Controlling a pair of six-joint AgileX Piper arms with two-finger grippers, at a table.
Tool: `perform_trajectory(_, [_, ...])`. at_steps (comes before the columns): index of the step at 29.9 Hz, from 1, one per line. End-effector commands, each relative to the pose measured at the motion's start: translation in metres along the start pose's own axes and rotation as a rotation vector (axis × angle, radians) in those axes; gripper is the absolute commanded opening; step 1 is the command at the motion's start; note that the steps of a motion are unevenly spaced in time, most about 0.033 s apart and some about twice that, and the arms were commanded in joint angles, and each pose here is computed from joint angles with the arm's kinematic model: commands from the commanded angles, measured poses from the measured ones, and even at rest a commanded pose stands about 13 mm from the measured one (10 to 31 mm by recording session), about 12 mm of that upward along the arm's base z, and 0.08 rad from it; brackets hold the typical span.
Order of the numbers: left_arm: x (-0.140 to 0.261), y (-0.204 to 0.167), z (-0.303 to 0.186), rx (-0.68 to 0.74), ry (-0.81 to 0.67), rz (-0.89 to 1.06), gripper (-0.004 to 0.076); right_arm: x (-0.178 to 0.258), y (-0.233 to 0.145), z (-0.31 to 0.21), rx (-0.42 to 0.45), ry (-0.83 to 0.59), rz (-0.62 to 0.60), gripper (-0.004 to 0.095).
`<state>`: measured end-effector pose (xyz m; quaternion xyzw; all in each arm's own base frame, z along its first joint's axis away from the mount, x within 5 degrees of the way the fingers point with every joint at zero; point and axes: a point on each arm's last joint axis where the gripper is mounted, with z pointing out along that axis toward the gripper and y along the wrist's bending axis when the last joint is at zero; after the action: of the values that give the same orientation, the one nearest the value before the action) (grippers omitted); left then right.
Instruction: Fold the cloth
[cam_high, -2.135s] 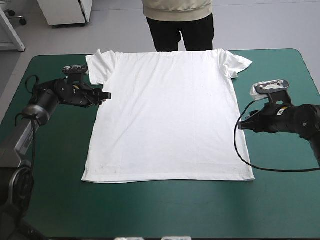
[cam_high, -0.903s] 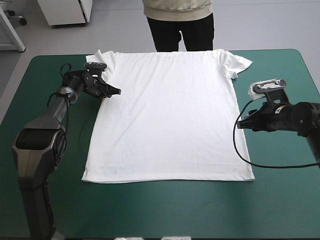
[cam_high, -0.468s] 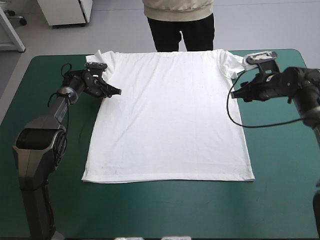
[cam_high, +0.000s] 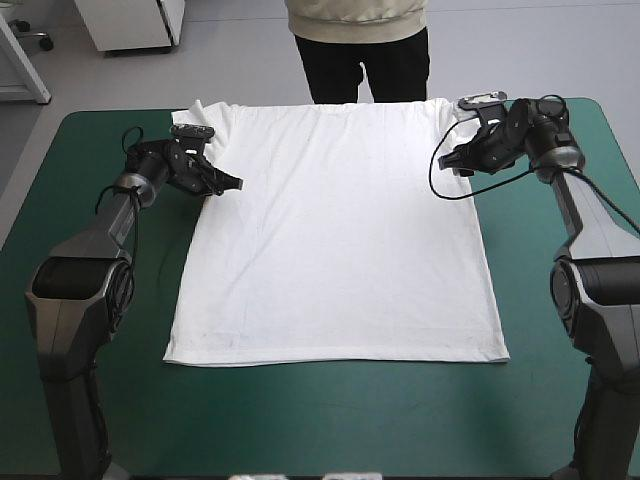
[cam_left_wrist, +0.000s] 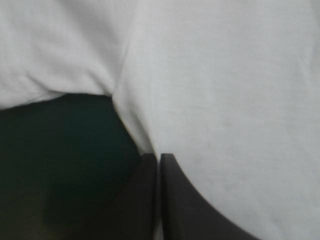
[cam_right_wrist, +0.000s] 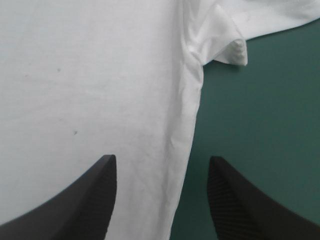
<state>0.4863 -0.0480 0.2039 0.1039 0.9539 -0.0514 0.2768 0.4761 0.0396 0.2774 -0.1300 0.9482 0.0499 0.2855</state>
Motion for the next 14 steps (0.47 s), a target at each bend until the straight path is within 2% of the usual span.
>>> perform_trajectory(1, [0.003, -0.007, -0.013, 0.037, 0.068, -0.007, -0.0009, -0.019, -0.006, -0.015, 0.046, -0.108, -0.015, 0.0519])
perform_trajectory(5, [0.003, -0.007, -0.013, 0.037, 0.068, -0.007, -0.0009, -0.013, -0.013, 0.013, 0.075, -0.035, 0.000, 0.0518])
perform_trajectory(9, [0.003, -0.007, -0.013, 0.037, 0.068, -0.007, -0.0009, -0.003, -0.007, 0.034, 0.041, 0.054, 0.005, 0.0506])
perform_trajectory(14, [0.003, -0.008, -0.013, 0.039, 0.067, -0.009, -0.0009, -0.001, 0.014, 0.045, 0.017, 0.095, -0.039, 0.0385])
